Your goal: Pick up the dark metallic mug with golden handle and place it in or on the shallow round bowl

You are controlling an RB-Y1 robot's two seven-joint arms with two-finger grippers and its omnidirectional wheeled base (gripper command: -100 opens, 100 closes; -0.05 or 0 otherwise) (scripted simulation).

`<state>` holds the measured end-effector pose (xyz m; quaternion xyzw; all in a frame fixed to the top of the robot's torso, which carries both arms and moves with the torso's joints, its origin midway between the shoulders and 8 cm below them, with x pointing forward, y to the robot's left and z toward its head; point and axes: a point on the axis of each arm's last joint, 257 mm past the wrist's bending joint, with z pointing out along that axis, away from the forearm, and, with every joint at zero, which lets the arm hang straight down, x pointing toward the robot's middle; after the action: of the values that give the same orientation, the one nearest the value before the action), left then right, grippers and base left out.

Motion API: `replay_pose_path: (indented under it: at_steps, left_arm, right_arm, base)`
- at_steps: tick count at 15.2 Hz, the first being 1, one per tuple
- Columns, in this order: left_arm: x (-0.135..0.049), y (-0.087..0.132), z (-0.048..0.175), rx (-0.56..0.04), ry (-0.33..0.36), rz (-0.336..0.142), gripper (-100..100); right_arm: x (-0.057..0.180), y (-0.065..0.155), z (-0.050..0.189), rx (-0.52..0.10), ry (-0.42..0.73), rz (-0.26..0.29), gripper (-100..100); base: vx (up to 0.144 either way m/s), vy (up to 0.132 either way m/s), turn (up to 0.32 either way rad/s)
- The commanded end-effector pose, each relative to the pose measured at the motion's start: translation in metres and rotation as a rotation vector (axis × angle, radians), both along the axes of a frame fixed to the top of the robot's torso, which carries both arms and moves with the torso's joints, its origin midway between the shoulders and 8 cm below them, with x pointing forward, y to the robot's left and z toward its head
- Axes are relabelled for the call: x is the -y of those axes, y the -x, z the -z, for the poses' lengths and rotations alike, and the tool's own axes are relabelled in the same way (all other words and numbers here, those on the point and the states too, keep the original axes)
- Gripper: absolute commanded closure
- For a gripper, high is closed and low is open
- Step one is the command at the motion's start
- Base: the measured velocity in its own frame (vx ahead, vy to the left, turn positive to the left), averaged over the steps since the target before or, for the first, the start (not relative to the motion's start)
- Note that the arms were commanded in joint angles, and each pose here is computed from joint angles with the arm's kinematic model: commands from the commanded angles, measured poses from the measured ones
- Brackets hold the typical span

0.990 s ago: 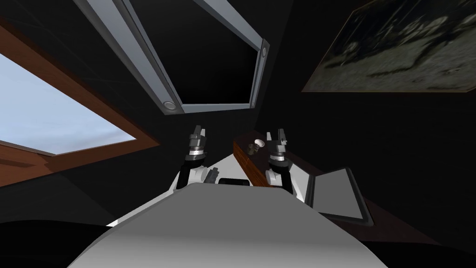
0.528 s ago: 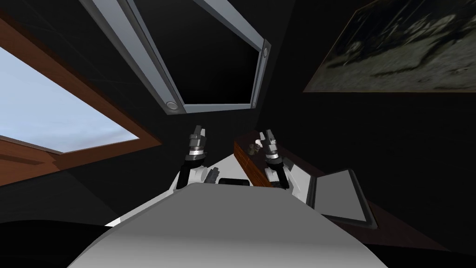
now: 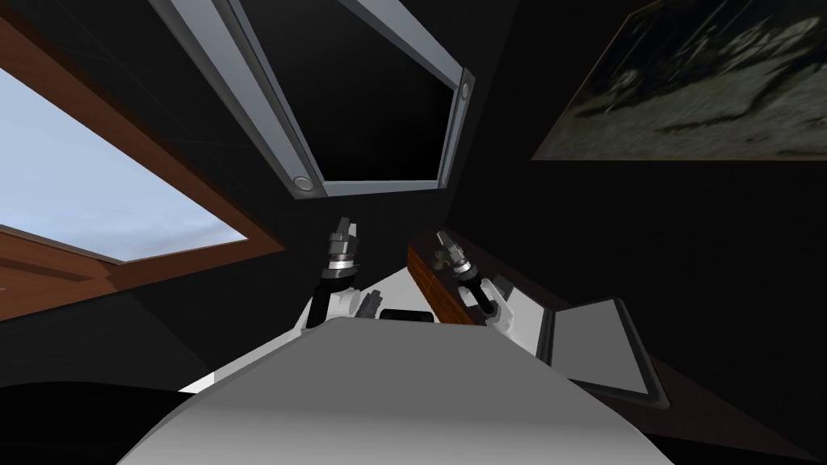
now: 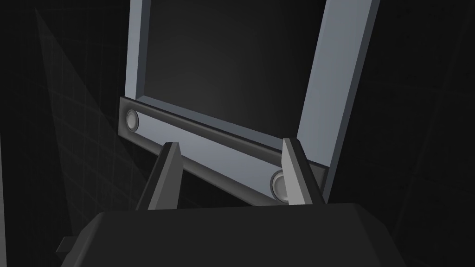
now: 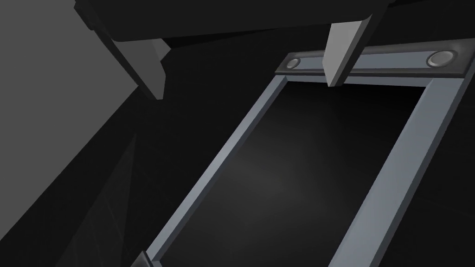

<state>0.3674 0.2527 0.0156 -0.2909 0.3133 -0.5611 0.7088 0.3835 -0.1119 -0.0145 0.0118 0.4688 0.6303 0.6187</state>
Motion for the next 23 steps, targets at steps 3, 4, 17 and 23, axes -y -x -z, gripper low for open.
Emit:
replay_pose_path:
  at_steps: [3, 4, 17, 23]
  left_arm:
    - [0.000, 0.000, 0.000, 0.000, 0.000, 0.000, 0]
    - [0.000, 0.000, 0.000, 0.000, 0.000, 0.000, 0]
    - [0.000, 0.000, 0.000, 0.000, 0.000, 0.000, 0]
    - [0.000, 0.000, 0.000, 0.000, 0.000, 0.000, 0]
  right_arm:
    - [-0.029, -0.005, 0.031, 0.027, 0.183, -0.067, -100]
    - [-0.030, -0.008, 0.034, 0.034, 0.210, -0.063, -100]
    - [-0.063, -0.020, 0.135, 0.105, 0.673, -0.198, -100]
    - [-0.055, -0.027, 0.196, 0.137, 0.934, -0.278, -100]
  base:
    - [0.012, 0.010, 0.035]
    - [0.014, 0.008, 0.038]
    - [0.017, 0.005, 0.027]
    - [0.023, -0.003, 0.025]
